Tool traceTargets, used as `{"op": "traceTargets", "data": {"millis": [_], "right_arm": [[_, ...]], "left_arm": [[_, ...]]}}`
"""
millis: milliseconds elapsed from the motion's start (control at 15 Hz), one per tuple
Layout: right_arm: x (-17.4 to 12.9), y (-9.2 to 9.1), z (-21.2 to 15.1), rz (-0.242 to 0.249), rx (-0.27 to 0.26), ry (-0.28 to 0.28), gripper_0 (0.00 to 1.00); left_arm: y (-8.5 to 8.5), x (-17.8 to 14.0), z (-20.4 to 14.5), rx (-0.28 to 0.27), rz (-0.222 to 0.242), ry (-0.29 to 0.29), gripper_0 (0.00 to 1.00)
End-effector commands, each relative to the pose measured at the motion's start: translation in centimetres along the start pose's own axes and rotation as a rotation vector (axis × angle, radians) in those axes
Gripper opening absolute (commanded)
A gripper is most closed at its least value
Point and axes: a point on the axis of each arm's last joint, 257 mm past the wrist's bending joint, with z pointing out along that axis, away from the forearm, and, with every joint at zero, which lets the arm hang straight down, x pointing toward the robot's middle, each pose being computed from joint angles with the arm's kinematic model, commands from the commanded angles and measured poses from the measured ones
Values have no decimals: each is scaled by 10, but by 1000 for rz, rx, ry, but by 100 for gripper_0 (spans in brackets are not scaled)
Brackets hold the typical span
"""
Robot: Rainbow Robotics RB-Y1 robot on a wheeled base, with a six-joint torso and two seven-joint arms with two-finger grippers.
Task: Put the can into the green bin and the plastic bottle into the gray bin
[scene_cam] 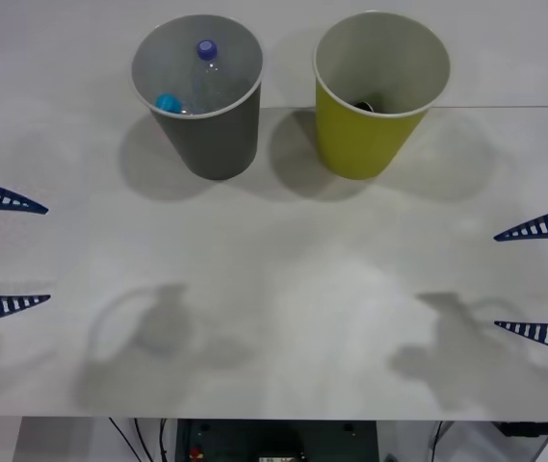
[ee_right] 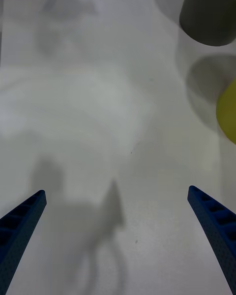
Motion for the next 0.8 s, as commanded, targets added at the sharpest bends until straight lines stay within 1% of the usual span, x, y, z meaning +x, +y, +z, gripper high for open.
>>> {"op": "traceTargets", "data": {"millis": [67, 200, 333, 600, 800], "right_arm": [[0, 0, 0, 0, 0, 0, 100], [0, 0, 0, 0, 0, 0, 100], [0, 0, 0, 0, 0, 0, 100], [0, 0, 0, 0, 0, 0, 100], [0, 0, 0, 0, 0, 0, 100]], "left_arm": [[-20, 13, 5, 31, 50, 6, 100], [-31, 18, 10, 31, 63, -10, 100], [-39, 20, 13, 29, 46, -27, 100], [-42, 14, 14, 29, 41, -60, 100], [-42, 12, 14, 31, 46, -64, 100]]}}
